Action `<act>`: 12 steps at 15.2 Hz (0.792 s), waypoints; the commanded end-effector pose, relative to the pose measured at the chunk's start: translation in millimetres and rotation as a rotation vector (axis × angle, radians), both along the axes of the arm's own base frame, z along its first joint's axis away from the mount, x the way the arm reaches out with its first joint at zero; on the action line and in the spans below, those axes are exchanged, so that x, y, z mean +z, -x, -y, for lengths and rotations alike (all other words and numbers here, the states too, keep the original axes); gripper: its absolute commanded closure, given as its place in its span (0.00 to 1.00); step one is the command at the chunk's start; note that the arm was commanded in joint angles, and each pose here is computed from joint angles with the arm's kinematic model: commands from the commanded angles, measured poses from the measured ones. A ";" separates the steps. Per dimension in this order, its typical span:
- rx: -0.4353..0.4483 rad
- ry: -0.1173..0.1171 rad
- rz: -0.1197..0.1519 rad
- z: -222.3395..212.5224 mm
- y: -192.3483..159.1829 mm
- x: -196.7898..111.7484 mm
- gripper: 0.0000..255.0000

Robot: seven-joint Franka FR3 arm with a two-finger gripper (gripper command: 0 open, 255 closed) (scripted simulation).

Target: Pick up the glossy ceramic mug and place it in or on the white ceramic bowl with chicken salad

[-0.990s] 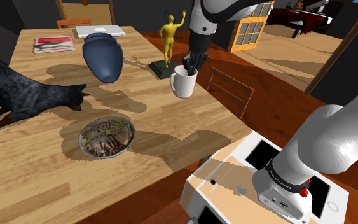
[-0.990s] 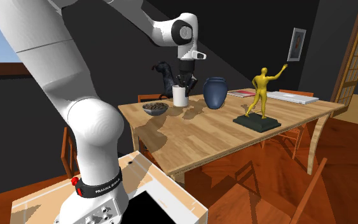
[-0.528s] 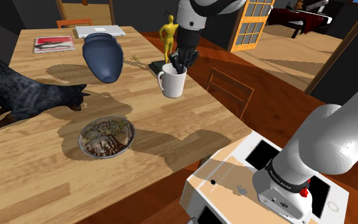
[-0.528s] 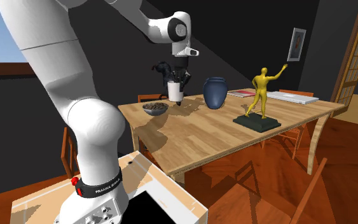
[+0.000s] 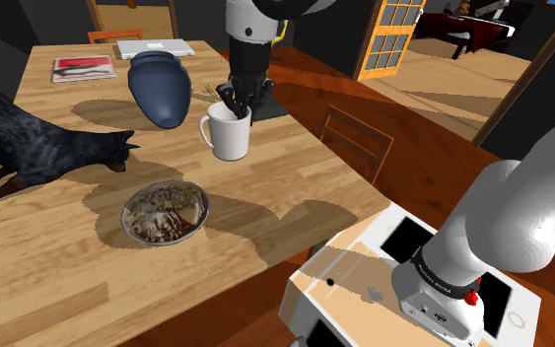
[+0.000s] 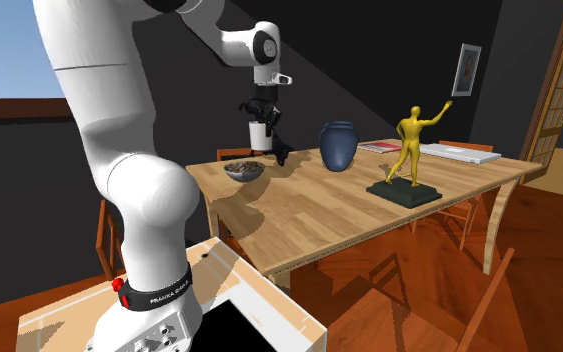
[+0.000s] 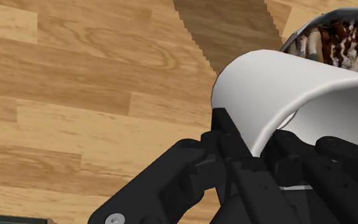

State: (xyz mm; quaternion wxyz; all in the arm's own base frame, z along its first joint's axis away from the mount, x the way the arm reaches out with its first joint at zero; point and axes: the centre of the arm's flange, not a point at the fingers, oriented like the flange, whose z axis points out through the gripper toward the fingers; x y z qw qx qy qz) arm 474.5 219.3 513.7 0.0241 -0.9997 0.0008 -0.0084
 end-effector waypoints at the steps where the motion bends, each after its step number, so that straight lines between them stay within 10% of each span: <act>1: -0.002 -0.001 0.000 -27.3 -5.3 -1.7 1.00; 12: -0.002 -0.001 0.000 -173.9 -27.7 8.8 1.00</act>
